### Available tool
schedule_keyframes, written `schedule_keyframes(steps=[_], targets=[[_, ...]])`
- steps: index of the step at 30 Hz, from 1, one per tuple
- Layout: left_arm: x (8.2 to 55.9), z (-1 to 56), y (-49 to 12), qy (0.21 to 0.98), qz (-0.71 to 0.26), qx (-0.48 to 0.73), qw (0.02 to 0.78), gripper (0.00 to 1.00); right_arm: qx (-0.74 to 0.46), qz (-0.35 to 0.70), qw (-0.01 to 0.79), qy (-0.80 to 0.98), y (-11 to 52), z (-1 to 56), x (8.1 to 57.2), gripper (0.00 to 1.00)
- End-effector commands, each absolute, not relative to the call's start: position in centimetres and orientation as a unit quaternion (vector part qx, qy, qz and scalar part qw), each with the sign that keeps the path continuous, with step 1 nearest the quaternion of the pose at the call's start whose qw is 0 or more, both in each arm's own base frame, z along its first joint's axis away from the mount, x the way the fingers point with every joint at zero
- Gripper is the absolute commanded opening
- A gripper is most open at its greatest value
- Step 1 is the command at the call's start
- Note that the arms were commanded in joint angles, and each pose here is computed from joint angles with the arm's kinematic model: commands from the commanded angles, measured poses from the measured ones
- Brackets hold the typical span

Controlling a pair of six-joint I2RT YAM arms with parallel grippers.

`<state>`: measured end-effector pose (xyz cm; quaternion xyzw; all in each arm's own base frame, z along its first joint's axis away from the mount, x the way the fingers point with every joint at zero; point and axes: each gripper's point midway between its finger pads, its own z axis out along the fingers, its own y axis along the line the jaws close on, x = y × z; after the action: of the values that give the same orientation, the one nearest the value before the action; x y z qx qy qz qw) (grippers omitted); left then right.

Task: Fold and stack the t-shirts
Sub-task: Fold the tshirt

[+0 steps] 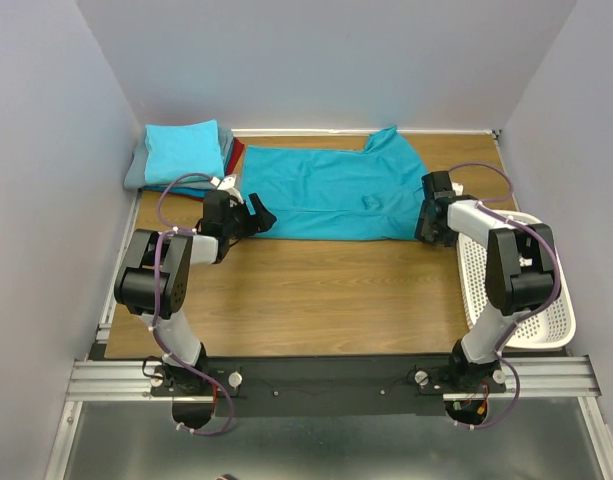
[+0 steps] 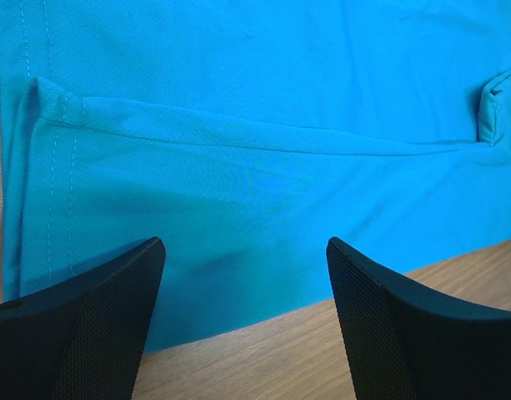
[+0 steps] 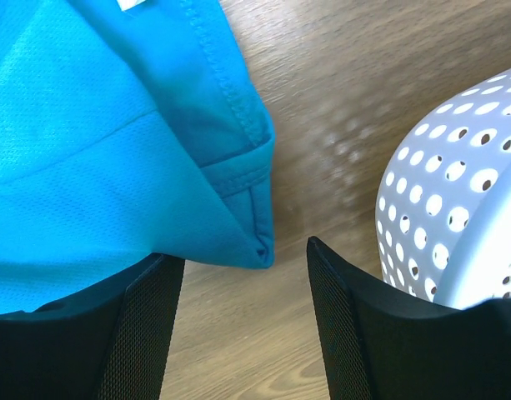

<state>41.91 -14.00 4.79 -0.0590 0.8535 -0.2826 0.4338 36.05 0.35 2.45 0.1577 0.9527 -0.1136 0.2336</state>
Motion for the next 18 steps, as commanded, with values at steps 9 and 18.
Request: schedule_keyframes(steps=[9,18], targets=[[42.0,9.0,-15.0,0.833,-0.304,-0.023,0.461,0.86,0.132,-0.053,0.254,0.957,1.9,4.2,37.0,0.74],[43.2,13.8,-17.8,0.820,-0.281,0.005,0.498,0.86,0.096,0.020,0.291,0.952,4.9,7.6,38.3,0.80]])
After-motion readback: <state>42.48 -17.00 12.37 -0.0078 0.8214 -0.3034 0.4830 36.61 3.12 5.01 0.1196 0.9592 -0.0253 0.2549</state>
